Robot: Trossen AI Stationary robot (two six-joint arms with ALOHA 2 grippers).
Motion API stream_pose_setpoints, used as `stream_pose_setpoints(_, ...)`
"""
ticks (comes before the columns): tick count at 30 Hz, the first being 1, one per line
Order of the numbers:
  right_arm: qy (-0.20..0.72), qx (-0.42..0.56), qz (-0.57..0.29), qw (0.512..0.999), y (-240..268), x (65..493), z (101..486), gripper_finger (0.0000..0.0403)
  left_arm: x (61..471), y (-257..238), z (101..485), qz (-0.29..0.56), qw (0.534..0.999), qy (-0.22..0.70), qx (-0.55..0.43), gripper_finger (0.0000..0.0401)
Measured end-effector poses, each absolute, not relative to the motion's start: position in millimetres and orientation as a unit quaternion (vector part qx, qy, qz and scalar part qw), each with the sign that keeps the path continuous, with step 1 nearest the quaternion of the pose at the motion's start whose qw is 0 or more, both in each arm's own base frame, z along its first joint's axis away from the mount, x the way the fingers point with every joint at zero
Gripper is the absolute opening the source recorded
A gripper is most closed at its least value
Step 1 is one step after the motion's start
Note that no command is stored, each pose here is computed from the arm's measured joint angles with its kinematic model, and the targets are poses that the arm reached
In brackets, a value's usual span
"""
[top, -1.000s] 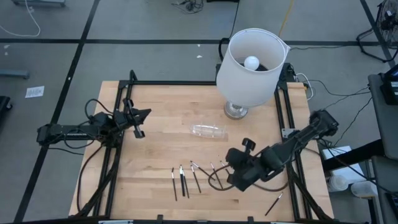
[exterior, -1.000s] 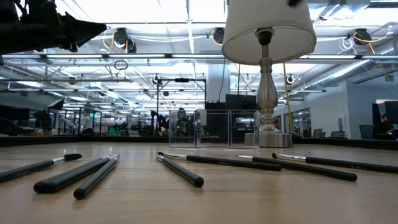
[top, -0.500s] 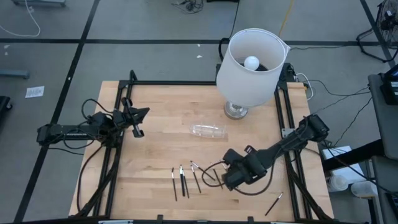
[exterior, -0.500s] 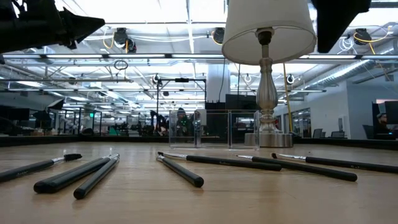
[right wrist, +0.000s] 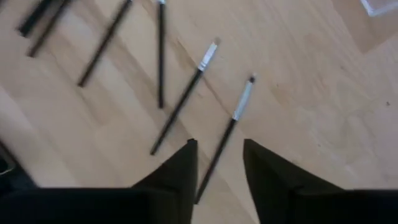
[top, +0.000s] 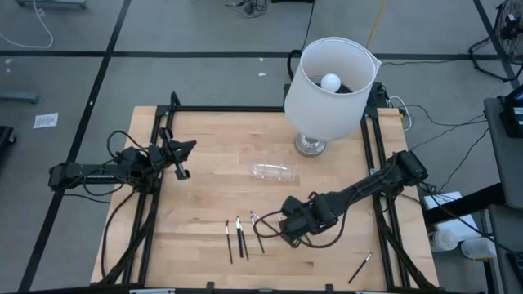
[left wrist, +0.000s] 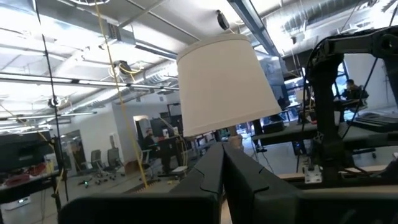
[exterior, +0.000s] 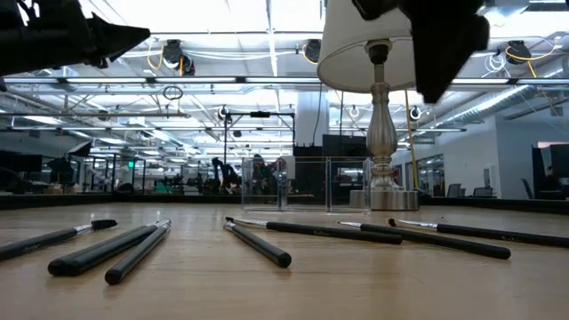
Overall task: Pick & Place Makeup Brushes
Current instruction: Put the black eyeshadow brush into the transparent organizer
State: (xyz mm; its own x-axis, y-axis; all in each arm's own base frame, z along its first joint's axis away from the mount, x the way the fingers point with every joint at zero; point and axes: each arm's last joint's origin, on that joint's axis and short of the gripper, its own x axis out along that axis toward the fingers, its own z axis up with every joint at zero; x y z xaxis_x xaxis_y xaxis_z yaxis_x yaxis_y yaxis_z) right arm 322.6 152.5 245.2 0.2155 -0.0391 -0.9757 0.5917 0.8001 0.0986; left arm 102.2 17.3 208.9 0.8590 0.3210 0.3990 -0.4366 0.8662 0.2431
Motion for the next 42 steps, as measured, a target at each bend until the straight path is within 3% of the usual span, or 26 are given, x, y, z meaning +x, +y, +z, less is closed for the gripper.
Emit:
stream_pose_setpoints(9,0.603,0.236,-0.240,0.723,147.0,315.0,218.3,0.0182,102.3,17.5,208.3,0.201,0.951,-0.173,0.158,0.0017)
stream_pose_setpoints(14,0.597,0.257,-0.258,0.715,146.3,314.3,216.1,0.0180,102.4,17.5,208.1,0.200,0.952,-0.173,0.156,0.0017)
stream_pose_setpoints(27,0.588,0.334,-0.211,0.706,176.3,312.6,217.9,0.0174,103.3,17.6,206.1,0.197,0.955,-0.164,0.147,0.0017)
stream_pose_setpoints(36,0.589,0.313,-0.257,0.699,173.7,305.5,215.6,0.0173,103.5,17.6,205.7,0.196,0.956,-0.161,0.147,0.0017)
stream_pose_setpoints(42,0.617,0.295,-0.268,0.679,168.7,318.7,187.7,0.0173,103.4,17.6,205.8,0.197,0.955,-0.161,0.150,0.0017)
